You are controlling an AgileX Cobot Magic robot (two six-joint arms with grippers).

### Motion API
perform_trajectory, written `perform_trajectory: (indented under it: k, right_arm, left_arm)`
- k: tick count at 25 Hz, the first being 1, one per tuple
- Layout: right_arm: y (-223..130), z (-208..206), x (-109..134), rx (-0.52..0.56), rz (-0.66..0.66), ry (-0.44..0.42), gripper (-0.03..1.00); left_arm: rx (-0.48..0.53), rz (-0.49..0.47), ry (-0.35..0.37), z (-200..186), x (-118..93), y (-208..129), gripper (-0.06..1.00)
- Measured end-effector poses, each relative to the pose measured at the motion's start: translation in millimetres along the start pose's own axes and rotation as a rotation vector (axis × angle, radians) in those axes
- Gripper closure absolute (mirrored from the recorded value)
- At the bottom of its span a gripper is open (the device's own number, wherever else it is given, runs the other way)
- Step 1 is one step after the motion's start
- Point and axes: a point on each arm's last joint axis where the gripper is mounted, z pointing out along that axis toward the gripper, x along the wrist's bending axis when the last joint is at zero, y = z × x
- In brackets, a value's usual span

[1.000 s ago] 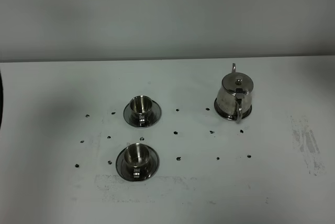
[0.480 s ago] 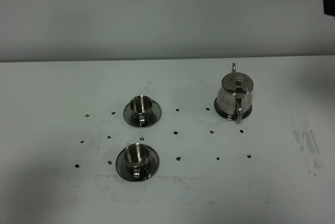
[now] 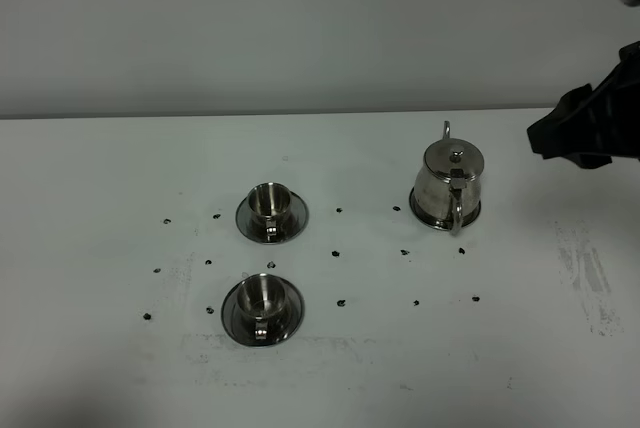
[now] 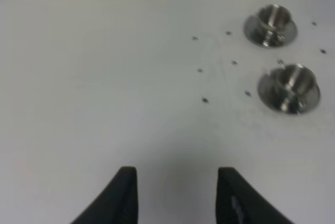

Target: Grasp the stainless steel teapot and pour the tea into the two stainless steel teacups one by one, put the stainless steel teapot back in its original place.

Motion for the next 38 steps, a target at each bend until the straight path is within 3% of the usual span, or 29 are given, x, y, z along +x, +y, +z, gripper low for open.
perform_trajectory:
  k: [6,11,19,26,32,38]
  right_arm:
    - [-2.9,4.7,8.4,0.043,-0.03,-0.086,0.54]
    - [-3.5,4.6,6.0,0.05,-0.022,-0.127,0.54]
    - [-3.1,9.0,3.6,0.054,0.012,-0.145,0.54]
    - [-6.1,50.1,4.8,0.15,0.029,-0.107,0.54]
    - [-4.6,74.6,23.5,0.159,0.004,-0.063,0.54]
    - [-5.1,87.5,23.3,0.164,0.031,-0.064,0.54]
  left_arm:
    - [0.085,0.031,-0.067,25.7,-2.2,-45.2,0.57]
    - [0.014,0.058,-0.048,34.6,-3.9,-68.7,0.57]
    - [-0.042,0.09,-0.067,30.0,-5.1,-71.5,0.57]
    - [-0.045,0.161,-0.165,27.7,-4.4,-73.3,0.57]
    - [-0.045,0.163,-0.167,27.6,-4.4,-73.3,0.57]
    - [-0.044,0.163,-0.166,27.7,-4.3,-73.3,0.57]
